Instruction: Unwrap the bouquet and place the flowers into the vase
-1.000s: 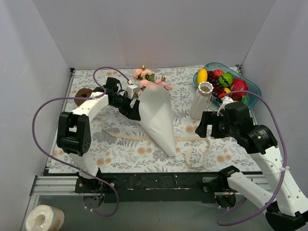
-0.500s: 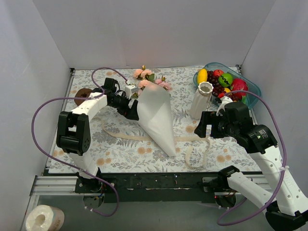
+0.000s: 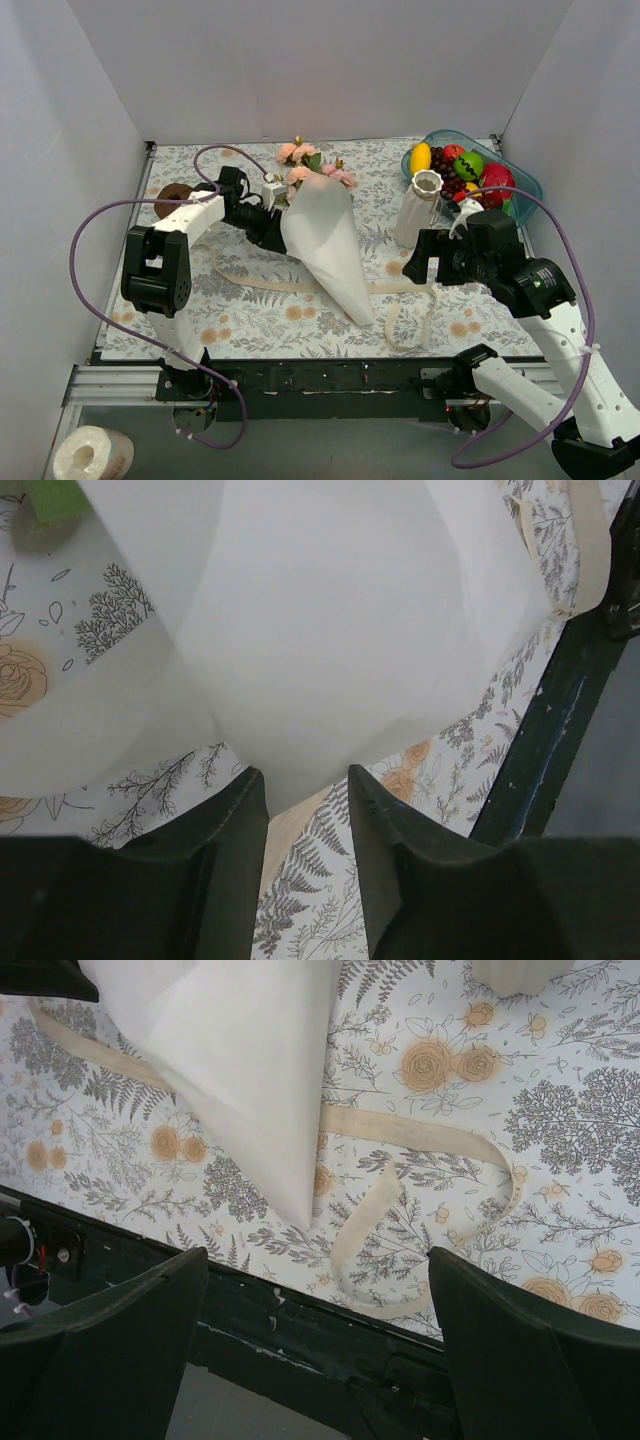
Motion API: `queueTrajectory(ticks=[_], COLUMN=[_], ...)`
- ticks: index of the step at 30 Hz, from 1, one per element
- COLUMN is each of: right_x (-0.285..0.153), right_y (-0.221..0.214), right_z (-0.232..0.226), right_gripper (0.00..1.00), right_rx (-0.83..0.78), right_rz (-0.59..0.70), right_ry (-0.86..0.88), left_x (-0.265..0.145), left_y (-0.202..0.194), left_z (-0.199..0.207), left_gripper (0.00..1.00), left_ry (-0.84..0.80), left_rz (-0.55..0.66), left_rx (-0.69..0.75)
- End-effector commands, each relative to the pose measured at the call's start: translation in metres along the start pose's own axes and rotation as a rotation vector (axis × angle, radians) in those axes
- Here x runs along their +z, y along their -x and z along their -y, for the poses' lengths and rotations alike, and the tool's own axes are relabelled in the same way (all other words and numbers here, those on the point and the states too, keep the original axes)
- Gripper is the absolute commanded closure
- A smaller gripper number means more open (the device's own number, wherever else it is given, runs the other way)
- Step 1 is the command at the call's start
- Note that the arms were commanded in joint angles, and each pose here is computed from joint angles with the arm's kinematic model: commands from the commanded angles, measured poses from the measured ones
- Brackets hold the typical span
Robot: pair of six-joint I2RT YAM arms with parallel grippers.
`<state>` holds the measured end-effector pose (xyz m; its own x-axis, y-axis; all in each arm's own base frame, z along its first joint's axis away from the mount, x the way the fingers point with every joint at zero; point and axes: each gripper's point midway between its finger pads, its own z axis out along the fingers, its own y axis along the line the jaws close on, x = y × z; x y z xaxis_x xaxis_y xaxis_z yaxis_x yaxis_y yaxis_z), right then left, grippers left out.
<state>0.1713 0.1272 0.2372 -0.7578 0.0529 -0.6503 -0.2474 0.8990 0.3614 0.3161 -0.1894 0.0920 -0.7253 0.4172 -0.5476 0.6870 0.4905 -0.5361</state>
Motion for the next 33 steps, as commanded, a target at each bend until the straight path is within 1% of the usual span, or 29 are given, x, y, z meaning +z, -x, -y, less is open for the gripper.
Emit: queueTrajectory(ticks=[1,2,3,11,13,14,15,16,21,27,29,30,31,32,33], right_x=[0.002,0.002,0.002,0.0,0.0,0.0,0.0,0.0,0.0,-0.005,-0.006,-0.007,-0.007,-0.008,-0.008], right_y=[0.011,0.012,0.011,0.008,0.007,0.008,0.008,0.009,0.012,0.016,0.015,0.015,0.015,0.014,0.014], right_z=[-0.007,-0.007,-0.007,-0.007,-0.008,-0.008,-0.008,-0.009,-0.013,-0.015,-0.015,-0.015,-0.015,-0.015,-0.014], right_gripper=[0.02,0.02,0.02,0.02,0.02,0.02,0.02,0.02,0.02,0.02,0.02,0.02,0.02,0.02,0.02], right_rx=[0.007,0.008,0.009,0.014,0.013,0.013,0.013,0.013,0.014,0.007,0.005,0.005,0.005,0.005,0.006], right_rz=[0.037,0.039,0.037,0.04,0.038,0.04,0.039,0.04,0.051,0.061,0.06,0.062,0.063,0.065,0.066], right_ry=[0.03,0.029,0.03,0.035,0.039,0.039,0.041,0.046,0.063,0.07,0.068,0.069,0.07,0.07,0.068], left_x=[-0.018,-0.02,-0.021,-0.027,-0.033,-0.041,-0.046,-0.051,-0.084,-0.111,-0.112,-0.112,-0.101,-0.096,-0.09], left_y=[0.031,0.034,0.037,0.052,0.058,0.072,0.077,0.081,0.123,0.147,0.146,0.145,0.129,0.121,0.108], left_z=[0.022,0.023,0.023,0.027,0.03,0.033,0.035,0.039,0.063,0.093,0.09,0.088,0.076,0.069,0.062], left_gripper=[0.7,0.79,0.8,0.82,0.87,0.89,0.9,0.98,1.0,1.0,1.0,0.95,0.89,0.63,0.52], left_ry=[-0.059,-0.059,-0.057,-0.068,-0.062,-0.049,-0.042,-0.043,-0.032,-0.051,-0.025,-0.01,-0.002,0.001,-0.005], left_rz=[0.07,0.075,0.079,0.093,0.094,0.115,0.119,0.119,0.207,0.265,0.261,0.265,0.225,0.206,0.18], left_rx=[0.072,0.08,0.085,0.094,0.1,0.131,0.139,0.137,0.214,0.252,0.25,0.256,0.229,0.214,0.184])
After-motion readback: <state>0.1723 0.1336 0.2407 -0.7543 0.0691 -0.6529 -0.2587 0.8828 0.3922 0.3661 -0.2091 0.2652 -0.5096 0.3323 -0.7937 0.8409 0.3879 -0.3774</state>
